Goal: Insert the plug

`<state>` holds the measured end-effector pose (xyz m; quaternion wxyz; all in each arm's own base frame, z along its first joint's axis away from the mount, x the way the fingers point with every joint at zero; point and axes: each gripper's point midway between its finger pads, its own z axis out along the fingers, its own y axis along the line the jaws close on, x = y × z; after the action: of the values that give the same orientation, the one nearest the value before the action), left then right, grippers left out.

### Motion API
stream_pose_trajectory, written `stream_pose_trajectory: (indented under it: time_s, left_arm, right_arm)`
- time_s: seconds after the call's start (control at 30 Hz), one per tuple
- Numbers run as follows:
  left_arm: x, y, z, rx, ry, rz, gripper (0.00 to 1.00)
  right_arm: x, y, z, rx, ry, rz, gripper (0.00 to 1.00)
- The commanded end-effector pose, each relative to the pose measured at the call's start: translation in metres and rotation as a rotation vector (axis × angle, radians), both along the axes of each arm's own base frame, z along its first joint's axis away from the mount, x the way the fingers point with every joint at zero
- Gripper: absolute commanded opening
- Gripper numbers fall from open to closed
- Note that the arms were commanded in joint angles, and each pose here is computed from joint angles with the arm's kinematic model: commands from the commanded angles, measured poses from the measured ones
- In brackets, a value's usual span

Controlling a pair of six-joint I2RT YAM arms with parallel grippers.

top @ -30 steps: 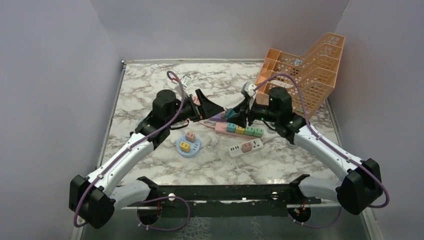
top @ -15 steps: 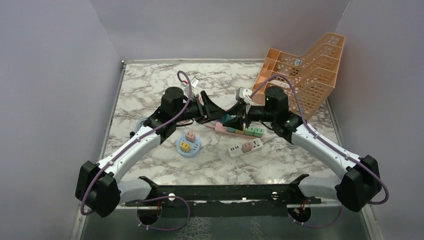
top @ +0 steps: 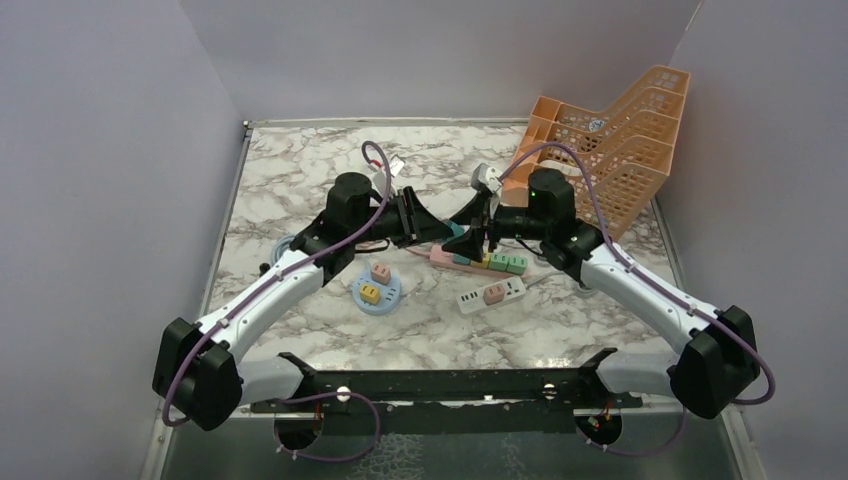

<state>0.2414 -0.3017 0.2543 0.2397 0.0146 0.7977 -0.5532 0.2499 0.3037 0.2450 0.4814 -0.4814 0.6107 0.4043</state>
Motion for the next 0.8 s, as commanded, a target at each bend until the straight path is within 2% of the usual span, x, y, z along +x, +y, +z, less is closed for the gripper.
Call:
stream_pose_trajectory:
  time_s: [0.0,0.23,0.33,0.43,0.63,0.77]
  left_arm:
    - [-0.001,0.007,0.058,-0.072,-0.316,0.005,0.09]
    - [-0.027,0.016,0.113,-0.199,-0.542,-0.035,0.06]
    - [-0.036,0.017,0.13,-0.227,-0.6,-0.069,0.05]
    - [-0.047,0.018,0.146,-0.254,-0.652,-0.113,0.04]
    - [-0.061,0.022,0.168,-0.298,-0.714,-0.142,0.04]
    - [-0.065,0.024,0.176,-0.326,-0.729,-0.139,0.03]
  right_arm:
    - [-0.011,-0.002,0.056,0.161,0.073,-0.073,0.67]
    - [-0.031,-0.02,0.115,0.454,0.267,-0.196,0.69]
    - [-0.042,-0.019,0.132,0.538,0.345,-0.151,0.69]
    - [-0.047,-0.013,0.146,0.558,0.402,-0.099,0.68]
    - [-0.052,-0.006,0.164,0.621,0.498,-0.021,0.59]
    - [-0.057,-0.003,0.17,0.648,0.532,0.045,0.47]
